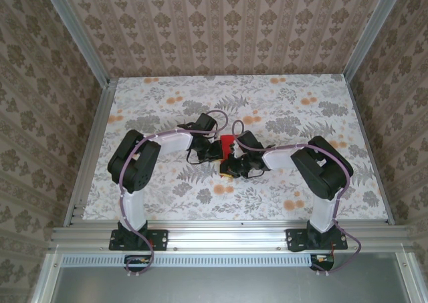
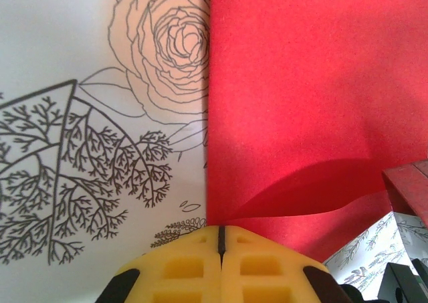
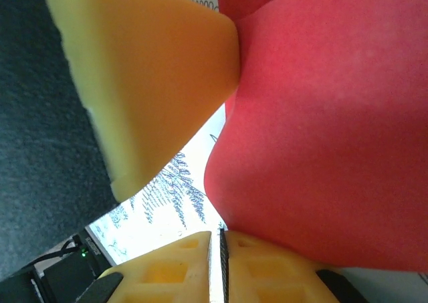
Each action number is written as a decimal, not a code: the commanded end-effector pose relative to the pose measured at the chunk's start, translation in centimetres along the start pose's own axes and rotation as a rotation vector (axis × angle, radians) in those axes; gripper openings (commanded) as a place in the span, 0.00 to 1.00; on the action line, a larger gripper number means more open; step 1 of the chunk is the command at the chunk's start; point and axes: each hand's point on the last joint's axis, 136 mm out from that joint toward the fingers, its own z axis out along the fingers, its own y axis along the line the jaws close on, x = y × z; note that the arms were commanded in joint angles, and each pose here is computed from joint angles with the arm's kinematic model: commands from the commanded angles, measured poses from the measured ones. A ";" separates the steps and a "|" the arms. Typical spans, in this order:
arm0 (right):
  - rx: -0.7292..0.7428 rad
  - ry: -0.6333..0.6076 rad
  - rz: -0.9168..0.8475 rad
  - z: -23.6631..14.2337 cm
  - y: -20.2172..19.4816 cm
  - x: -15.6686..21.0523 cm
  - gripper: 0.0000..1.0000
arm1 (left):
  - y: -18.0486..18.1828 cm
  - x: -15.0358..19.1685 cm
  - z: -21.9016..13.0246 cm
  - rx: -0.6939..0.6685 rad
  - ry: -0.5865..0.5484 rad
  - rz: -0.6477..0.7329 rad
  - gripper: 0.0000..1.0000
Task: Fold a paper plane with a square sheet of paper (pick it up from the middle)
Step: Third fold the triangle at the center of the table.
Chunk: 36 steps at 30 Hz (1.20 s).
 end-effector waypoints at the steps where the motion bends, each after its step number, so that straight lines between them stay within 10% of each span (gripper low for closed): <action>1: 0.179 -0.012 0.052 -0.2 -4.1 0.8 0.14 | 2.7 1.3 1.4 -0.105 0.040 -0.034 0.06; 12: -0.083 -0.020 -0.050 -1.4 2.1 0.4 0.16 | 2.8 1.1 1.3 -0.108 0.038 -0.037 0.06; 27: 0.069 -0.006 0.031 0.2 -2.3 0.7 0.16 | 2.9 1.1 1.3 -0.108 0.039 -0.038 0.06; 36: -0.166 -0.145 -0.111 -4.2 4.6 -1.0 0.27 | 2.9 1.0 1.2 -0.107 0.035 -0.039 0.06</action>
